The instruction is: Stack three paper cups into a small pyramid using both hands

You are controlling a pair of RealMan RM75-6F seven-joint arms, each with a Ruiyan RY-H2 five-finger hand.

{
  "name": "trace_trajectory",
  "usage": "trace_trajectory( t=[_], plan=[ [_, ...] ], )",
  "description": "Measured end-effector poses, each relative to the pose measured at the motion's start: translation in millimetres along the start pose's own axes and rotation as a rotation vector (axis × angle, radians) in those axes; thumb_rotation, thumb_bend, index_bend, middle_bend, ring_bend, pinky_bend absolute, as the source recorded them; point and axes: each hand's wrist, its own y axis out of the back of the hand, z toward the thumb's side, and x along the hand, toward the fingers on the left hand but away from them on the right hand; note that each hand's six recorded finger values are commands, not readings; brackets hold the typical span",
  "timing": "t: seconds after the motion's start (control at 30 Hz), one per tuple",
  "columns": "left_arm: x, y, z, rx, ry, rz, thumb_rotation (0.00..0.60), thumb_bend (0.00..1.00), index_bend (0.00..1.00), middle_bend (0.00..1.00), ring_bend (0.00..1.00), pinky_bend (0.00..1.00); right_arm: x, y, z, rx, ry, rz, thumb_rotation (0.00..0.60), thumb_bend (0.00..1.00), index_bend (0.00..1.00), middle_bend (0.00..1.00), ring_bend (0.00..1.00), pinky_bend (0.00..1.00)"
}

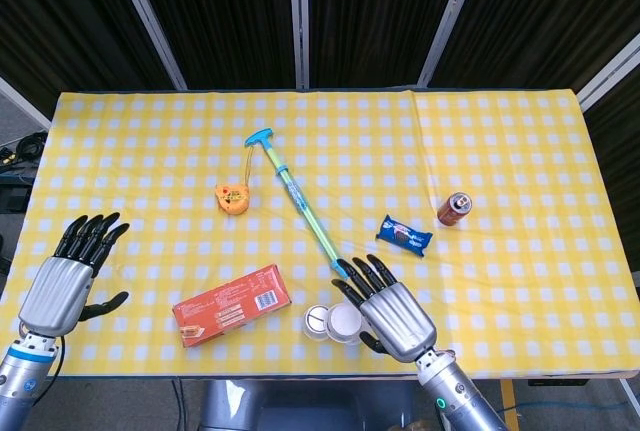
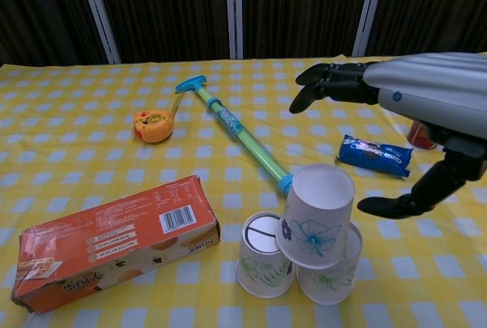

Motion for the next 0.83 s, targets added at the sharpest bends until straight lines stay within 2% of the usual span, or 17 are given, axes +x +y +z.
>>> trace_trajectory(
  t=[0.2, 0.43, 0.63, 0.83],
  plan=[
    [0, 0, -2, 0.0, 0.008, -0.001, 0.6, 0.15, 0.06, 0.0, 0.0, 0.0, 4, 16, -28, 0.025, -0.091, -0.055, 0.6, 0.14, 0.15, 0.0, 0.0, 0.0],
    [-3, -3, -7, 0.013, 0.024, -0.01, 0.6, 0.15, 0.0, 0.0, 0.0, 0.0, 27, 27, -89, 0.011, -0.246, -0.125, 0.6, 0.14, 0.0, 0.0, 0.0, 0.0],
    [-8, -6, -11, 0.024, 0.038, -0.014, 0.6, 0.14, 0.0, 0.0, 0.0, 0.0, 65, 14, -155, 0.011, -0.376, -0.154, 0.6, 0.14, 0.0, 0.0, 0.0, 0.0],
    [-14, -13, -16, 0.041, 0.052, -0.036, 0.6, 0.14, 0.0, 0.0, 0.0, 0.0, 110, -3, -204, 0.014, -0.484, -0.173, 0.6, 0.14, 0.0, 0.0, 0.0, 0.0]
  ],
)
